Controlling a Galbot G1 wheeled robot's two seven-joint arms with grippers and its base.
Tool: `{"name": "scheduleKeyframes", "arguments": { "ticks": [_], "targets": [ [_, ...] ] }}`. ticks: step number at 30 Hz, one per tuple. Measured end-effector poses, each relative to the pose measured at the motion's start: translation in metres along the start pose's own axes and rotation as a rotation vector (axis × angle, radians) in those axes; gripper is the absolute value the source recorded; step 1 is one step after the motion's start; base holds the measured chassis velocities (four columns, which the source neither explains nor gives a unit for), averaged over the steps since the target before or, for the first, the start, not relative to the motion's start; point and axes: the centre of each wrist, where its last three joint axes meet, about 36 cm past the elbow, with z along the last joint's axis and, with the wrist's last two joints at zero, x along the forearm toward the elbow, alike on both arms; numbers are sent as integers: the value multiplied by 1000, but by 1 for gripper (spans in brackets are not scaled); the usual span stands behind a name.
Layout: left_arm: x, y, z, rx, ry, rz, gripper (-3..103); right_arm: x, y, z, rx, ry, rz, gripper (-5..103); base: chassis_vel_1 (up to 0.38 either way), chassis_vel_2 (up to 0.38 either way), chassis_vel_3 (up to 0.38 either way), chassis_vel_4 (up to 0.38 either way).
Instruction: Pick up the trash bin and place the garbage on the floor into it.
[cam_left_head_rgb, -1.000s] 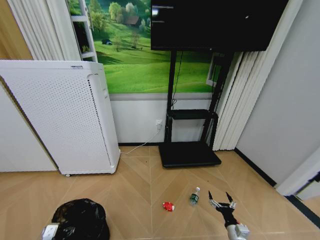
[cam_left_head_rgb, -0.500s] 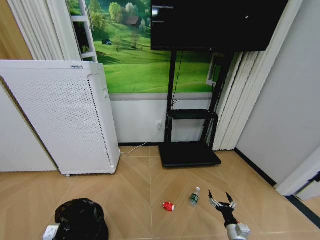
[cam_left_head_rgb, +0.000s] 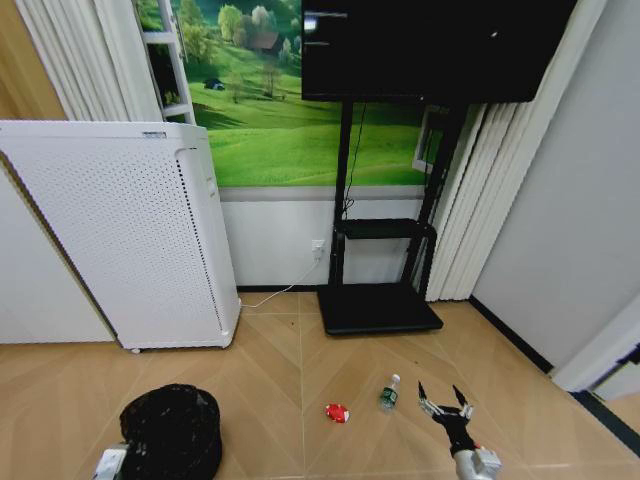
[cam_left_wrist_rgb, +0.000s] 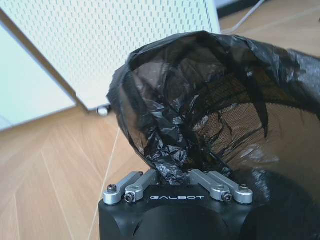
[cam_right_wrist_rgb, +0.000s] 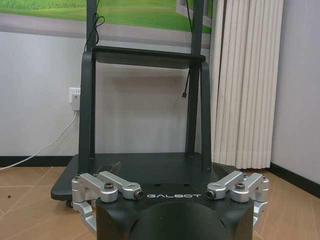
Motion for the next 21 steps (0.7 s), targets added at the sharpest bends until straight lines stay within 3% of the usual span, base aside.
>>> {"name": "scheduleKeyframes", "arguments": {
  "ticks": [4,12,18,19,21],
  "targets": [
    [3,-2,-18,10,-67,-21,7,-1,0,0,10,-2,-2,100,0,0,0,0],
    [8,6,-54,17,-177,-51,7,-1,3,1,22,1,-8,100,0,0,0,0],
    [29,16,-93,-8,-331,-60,7,1,2,1,27,3,-6,100,0,0,0,0],
    [29,16,-93,-8,-331,-60,7,1,2,1,27,3,-6,100,0,0,0,0],
    [39,18,-110,-28,-424,-52,7,2,2,2,30,5,-6,100,0,0,0,0]
  ]
}}
